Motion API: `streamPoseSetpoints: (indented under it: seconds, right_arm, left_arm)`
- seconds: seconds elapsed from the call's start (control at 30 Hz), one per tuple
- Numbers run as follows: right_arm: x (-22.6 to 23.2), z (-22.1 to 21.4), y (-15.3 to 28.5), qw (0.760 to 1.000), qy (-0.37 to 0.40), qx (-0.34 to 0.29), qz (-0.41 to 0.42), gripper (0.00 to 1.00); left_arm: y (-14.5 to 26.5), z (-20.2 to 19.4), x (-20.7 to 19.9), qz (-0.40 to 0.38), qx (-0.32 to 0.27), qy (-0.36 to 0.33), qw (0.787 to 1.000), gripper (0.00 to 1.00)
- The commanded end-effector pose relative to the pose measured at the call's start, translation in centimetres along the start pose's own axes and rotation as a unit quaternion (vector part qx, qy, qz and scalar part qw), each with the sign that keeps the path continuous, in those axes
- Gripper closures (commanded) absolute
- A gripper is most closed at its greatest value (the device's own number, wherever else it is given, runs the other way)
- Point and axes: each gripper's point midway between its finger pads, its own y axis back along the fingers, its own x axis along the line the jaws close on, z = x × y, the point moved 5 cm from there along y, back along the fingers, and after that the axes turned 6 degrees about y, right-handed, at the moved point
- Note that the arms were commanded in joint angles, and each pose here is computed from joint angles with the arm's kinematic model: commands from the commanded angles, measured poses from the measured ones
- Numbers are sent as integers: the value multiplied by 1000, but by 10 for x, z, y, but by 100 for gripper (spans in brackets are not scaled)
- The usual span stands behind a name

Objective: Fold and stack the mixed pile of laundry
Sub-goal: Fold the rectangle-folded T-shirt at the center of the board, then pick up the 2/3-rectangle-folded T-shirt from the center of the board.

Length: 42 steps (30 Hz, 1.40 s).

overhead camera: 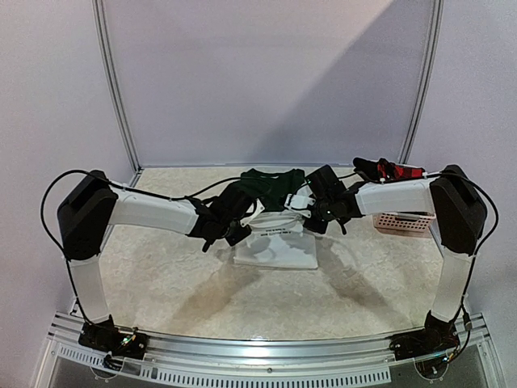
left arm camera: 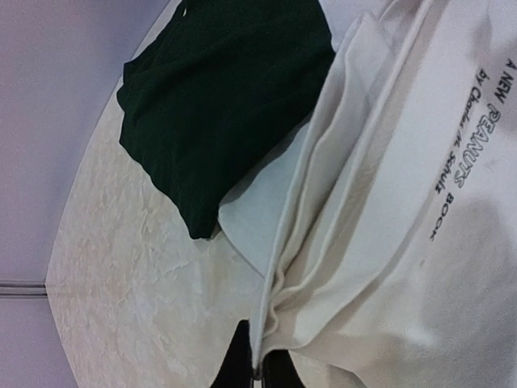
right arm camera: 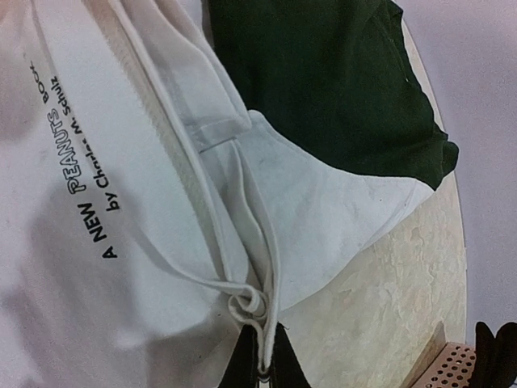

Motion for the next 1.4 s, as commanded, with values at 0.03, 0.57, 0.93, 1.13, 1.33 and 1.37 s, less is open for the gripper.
streamPoseSetpoints:
  seconds: [0.03, 0.57, 0.93, 1.13, 1.33, 1.37]
  right_arm:
    - [-17, -13, -11, 999, -31, 24, -20, 100]
    - [-40, -8, 0, 997, -64, 25, -39, 69]
    - [10, -19, 112, 989, -56, -97, 95, 62]
    - [81, -26, 129, 971, 91, -122, 183, 55]
    - [107, -28, 98, 966, 167, -98, 170, 53]
    - [108, -28, 91, 967, 168, -91, 169, 53]
  left_arm:
    - [-13, 0, 10, 15, 6, 22, 1000, 100]
    - [-10, -5, 30, 65, 43, 66, 995, 74]
    - [105, 10, 11, -36, -99, -33, 994, 46]
    - [138, -33, -57, -151, -159, -223, 950, 44]
    - [114, -50, -81, -197, -127, -271, 933, 46]
    - [108, -51, -84, -199, -120, -272, 934, 46]
